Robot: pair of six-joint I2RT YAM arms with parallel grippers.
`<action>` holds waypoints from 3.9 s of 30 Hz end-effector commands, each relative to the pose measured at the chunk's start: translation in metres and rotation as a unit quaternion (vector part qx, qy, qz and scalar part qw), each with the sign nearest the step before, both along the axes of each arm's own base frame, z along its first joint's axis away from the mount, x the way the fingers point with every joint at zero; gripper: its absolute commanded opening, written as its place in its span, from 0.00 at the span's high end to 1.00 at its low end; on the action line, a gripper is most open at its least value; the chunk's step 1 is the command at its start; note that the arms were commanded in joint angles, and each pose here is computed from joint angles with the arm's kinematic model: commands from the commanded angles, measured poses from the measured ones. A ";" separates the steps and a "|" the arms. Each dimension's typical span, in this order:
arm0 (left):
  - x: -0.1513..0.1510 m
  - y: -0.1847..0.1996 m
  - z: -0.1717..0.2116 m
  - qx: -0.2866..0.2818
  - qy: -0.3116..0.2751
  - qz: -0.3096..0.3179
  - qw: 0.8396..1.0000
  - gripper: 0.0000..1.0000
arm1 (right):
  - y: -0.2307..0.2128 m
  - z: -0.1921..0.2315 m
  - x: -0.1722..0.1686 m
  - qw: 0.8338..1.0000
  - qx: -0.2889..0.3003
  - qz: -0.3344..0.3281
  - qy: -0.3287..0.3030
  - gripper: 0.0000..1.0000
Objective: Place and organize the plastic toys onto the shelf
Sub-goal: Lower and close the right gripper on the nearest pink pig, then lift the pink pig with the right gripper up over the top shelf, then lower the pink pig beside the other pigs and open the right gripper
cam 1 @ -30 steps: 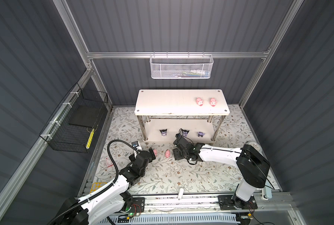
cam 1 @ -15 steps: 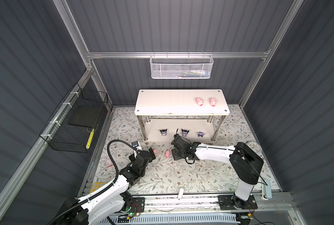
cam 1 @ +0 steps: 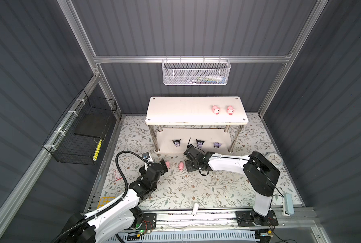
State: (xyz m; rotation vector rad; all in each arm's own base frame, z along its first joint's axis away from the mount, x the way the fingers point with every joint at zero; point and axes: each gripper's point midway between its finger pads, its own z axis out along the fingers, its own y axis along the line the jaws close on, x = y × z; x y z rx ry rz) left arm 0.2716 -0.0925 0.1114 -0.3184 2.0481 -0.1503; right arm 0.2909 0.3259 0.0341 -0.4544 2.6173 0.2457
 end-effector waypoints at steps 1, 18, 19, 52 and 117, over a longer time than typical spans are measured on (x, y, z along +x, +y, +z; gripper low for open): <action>-0.001 0.008 -0.002 0.001 -0.002 0.017 1.000 0.01 | -0.003 -0.001 0.002 1.000 -0.008 -0.011 0.009 0.40; -0.003 0.011 -0.002 -0.003 -0.004 0.021 1.000 0.01 | -0.006 -0.011 0.004 0.999 -0.020 -0.022 0.022 0.52; -0.004 0.011 -0.003 -0.004 -0.004 0.021 1.000 0.01 | -0.006 -0.010 0.005 0.999 -0.019 -0.023 0.021 0.52; -0.004 0.014 -0.001 0.005 -0.007 0.021 1.000 0.01 | -0.038 0.075 -0.071 0.999 -0.020 0.027 0.042 0.68; -0.001 0.011 -0.005 0.001 -0.020 0.010 1.000 0.01 | -0.044 0.343 0.112 0.976 0.020 -0.029 -0.215 0.68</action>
